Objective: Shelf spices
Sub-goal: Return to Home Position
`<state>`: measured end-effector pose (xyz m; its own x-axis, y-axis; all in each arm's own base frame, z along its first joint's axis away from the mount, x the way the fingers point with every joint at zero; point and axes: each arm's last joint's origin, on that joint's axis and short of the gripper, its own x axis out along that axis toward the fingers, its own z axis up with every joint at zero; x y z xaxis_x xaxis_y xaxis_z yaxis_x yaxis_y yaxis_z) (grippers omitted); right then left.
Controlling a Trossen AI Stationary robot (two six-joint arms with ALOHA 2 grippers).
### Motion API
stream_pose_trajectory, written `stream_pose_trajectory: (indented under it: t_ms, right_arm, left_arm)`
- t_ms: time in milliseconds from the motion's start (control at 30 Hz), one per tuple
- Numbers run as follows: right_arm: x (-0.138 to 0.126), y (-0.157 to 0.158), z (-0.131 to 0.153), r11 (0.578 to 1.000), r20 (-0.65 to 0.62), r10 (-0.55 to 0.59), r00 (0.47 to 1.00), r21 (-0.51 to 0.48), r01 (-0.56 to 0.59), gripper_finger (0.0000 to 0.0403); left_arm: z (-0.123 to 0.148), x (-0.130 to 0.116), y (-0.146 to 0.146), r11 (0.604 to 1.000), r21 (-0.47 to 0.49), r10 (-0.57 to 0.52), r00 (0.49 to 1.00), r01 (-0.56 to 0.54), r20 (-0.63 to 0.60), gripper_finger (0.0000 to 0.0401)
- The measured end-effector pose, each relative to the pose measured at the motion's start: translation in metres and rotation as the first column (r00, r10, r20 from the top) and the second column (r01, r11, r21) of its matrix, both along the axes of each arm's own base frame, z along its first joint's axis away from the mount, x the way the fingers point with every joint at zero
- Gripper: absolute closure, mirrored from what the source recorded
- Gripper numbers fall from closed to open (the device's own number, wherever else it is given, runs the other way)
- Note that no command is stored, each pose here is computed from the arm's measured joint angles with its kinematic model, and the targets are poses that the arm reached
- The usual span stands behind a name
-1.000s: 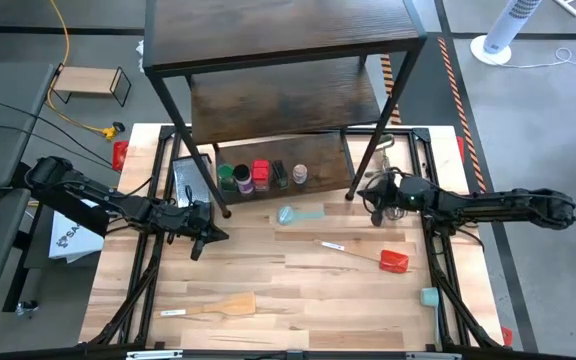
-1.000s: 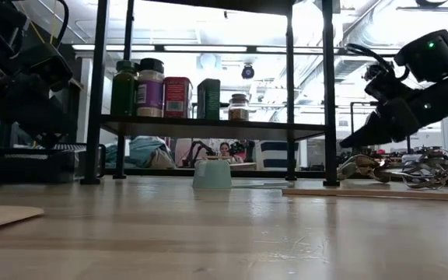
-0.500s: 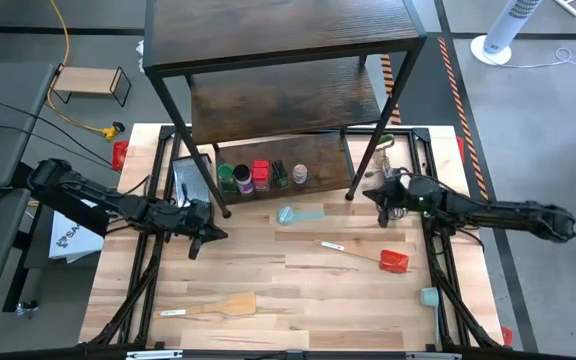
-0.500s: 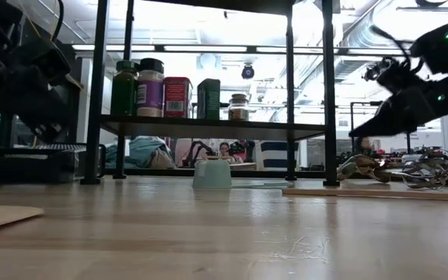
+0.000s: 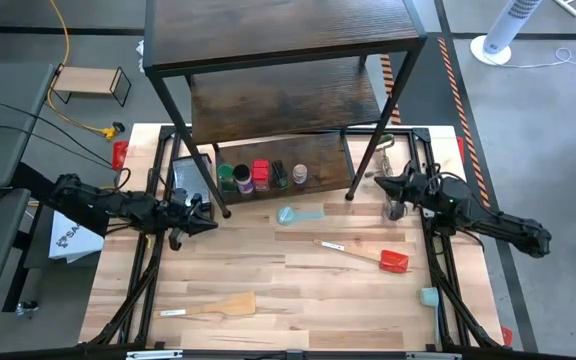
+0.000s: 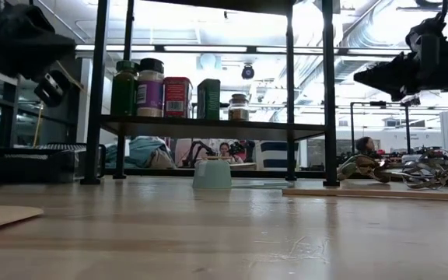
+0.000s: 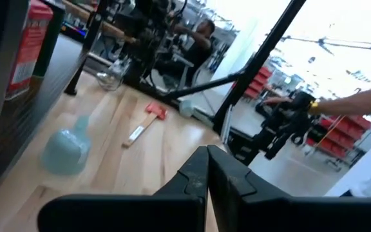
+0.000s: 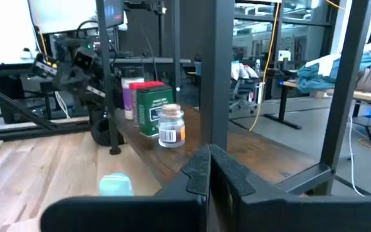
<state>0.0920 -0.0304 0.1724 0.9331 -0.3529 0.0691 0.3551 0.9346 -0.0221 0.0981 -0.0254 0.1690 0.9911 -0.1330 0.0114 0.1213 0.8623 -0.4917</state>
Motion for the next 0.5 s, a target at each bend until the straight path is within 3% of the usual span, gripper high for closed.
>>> stream_pose_trajectory:
  t_ms: [500]
  right_arm:
    - [0.003, 0.012, -0.003, 0.992, -0.028, 0.124, 0.992, 0.009, -0.124, 0.0402]
  left_arm:
    - [0.001, -0.003, 0.009, 0.998, -0.006, 0.059, 0.998, -0.059, 0.023, 0.0398]
